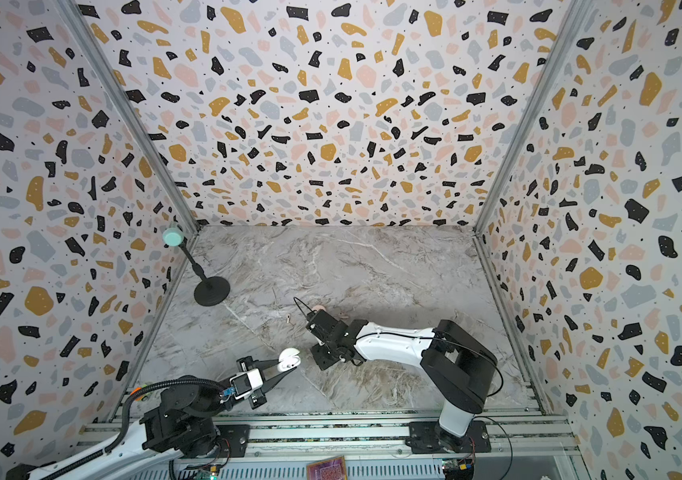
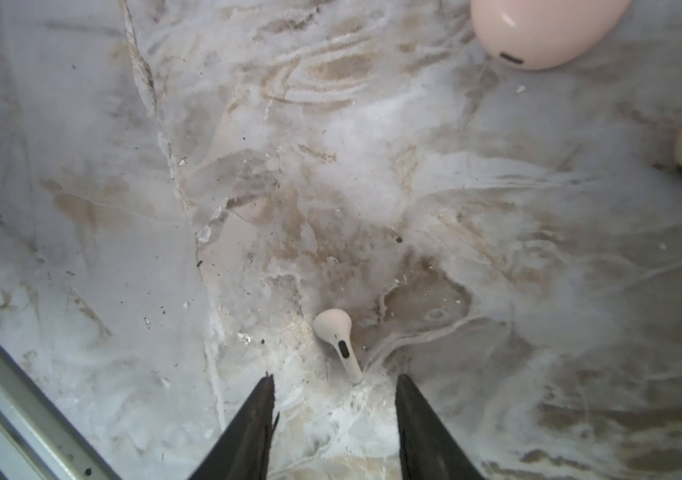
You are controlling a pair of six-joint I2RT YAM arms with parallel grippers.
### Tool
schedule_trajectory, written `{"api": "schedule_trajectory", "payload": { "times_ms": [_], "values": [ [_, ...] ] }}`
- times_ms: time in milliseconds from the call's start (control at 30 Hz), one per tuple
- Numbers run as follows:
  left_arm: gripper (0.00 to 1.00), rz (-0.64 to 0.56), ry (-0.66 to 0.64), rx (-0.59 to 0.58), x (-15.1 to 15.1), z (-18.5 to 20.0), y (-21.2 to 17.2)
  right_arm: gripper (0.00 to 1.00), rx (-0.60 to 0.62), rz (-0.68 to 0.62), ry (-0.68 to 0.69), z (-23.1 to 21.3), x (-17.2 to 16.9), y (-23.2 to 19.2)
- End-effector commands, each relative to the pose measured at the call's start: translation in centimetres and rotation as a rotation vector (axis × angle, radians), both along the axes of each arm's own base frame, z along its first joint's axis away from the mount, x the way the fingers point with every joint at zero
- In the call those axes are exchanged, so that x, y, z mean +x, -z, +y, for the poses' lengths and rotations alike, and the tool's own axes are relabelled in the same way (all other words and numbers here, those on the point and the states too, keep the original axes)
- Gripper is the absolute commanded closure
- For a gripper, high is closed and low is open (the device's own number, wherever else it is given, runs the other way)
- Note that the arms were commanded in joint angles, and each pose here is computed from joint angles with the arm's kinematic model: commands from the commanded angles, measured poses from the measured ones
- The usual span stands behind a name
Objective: Insert the wireless bluetooth earbuds into the charging case
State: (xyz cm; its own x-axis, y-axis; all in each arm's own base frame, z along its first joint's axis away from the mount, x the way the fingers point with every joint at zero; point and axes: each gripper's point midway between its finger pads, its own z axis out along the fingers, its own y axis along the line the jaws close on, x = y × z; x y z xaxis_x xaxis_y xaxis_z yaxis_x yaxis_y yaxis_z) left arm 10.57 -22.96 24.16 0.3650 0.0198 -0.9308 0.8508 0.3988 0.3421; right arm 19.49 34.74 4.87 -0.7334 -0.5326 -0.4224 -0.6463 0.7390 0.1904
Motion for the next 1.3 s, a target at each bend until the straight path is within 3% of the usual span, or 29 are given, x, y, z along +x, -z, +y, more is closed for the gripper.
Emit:
{"api": "schedule_trajectory", "payload": {
  "times_ms": [0, 1267],
  "values": [
    [1.00, -0.028, -0.001, -0.018, -0.1, 0.1, -0.4, 0.54, -0.038, -0.027, 0.000, 0.2, 0.4, -0.3],
    [1.00, -0.032, -0.009, -0.016, -0.1, 0.2, -0.3, 0.71, -0.193, -0.037, 0.022, 0.5, 0.6, 3.9]
  ]
}}
